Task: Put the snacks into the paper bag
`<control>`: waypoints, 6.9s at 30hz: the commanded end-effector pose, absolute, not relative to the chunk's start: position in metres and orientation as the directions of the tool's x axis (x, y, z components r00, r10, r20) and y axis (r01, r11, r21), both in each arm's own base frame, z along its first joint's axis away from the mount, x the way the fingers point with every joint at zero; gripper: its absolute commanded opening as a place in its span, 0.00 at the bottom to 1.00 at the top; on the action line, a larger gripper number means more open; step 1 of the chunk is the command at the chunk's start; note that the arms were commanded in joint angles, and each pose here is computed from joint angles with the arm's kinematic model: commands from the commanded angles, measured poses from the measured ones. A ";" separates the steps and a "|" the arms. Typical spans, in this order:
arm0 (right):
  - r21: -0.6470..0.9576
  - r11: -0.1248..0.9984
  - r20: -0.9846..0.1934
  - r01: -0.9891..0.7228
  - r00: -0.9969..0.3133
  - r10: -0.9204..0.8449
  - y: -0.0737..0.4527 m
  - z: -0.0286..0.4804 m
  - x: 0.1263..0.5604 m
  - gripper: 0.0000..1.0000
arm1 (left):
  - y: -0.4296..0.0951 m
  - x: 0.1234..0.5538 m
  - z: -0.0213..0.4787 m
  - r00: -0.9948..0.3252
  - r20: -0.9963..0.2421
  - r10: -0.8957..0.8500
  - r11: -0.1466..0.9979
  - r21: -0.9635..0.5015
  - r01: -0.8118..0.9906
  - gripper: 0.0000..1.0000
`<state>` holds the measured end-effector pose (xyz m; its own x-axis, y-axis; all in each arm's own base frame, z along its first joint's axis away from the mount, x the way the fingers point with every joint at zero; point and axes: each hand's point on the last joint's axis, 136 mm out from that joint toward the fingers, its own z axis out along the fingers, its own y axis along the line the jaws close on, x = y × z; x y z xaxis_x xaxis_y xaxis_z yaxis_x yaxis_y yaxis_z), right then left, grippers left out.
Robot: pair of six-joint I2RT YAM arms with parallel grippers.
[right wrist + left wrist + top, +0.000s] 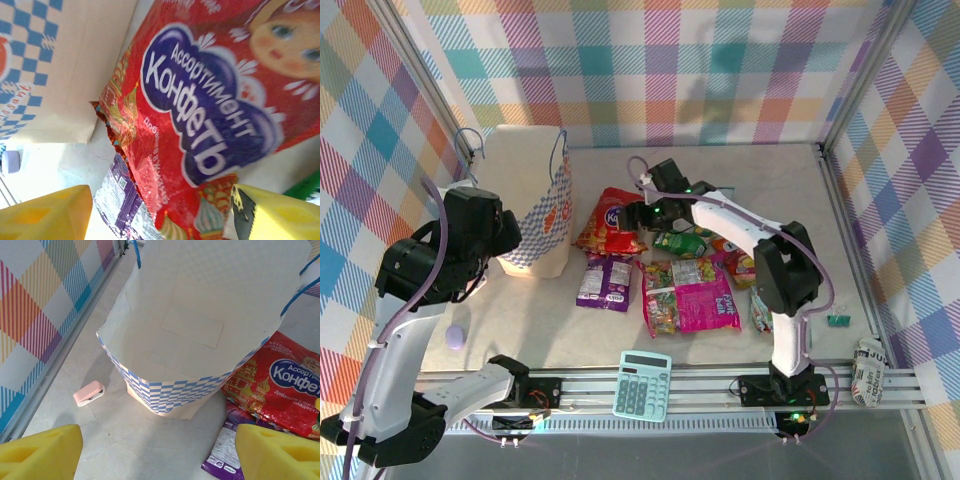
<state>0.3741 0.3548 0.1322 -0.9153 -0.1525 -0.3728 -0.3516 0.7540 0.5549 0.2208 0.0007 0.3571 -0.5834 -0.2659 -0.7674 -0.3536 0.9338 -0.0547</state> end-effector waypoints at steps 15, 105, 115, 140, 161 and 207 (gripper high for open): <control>0.195 0.963 -0.320 -0.184 -0.941 -0.115 0.281 0.079 0.423 0.05 | 0.024 0.209 0.362 -0.529 -0.799 -0.287 0.897 -0.030 -0.441 0.80; 0.407 0.896 -0.470 -0.178 -0.882 0.038 0.205 0.201 0.376 0.71 | -0.127 0.357 0.324 -0.724 -0.667 0.177 0.981 0.062 0.182 0.67; 0.441 0.870 -0.478 -0.222 -0.878 0.018 0.227 0.213 0.361 0.71 | -0.095 0.319 0.333 -0.724 -0.683 0.094 0.994 0.022 0.108 0.77; 0.571 0.778 -0.396 -0.262 -0.918 -0.019 0.320 0.196 0.321 0.74 | 0.011 0.315 0.313 -0.648 -0.663 -0.376 0.915 -0.154 -0.373 0.82; 0.579 0.756 -0.298 -0.305 -0.942 -0.152 0.383 0.163 0.287 0.74 | 0.019 0.344 0.285 -0.651 -0.702 -0.289 0.949 -0.119 -0.293 0.94; 0.400 0.910 -0.006 -0.111 -0.993 -0.118 0.381 0.052 0.227 0.87 | -0.002 0.349 0.270 -0.700 -0.610 -0.372 0.928 -0.258 -0.269 0.91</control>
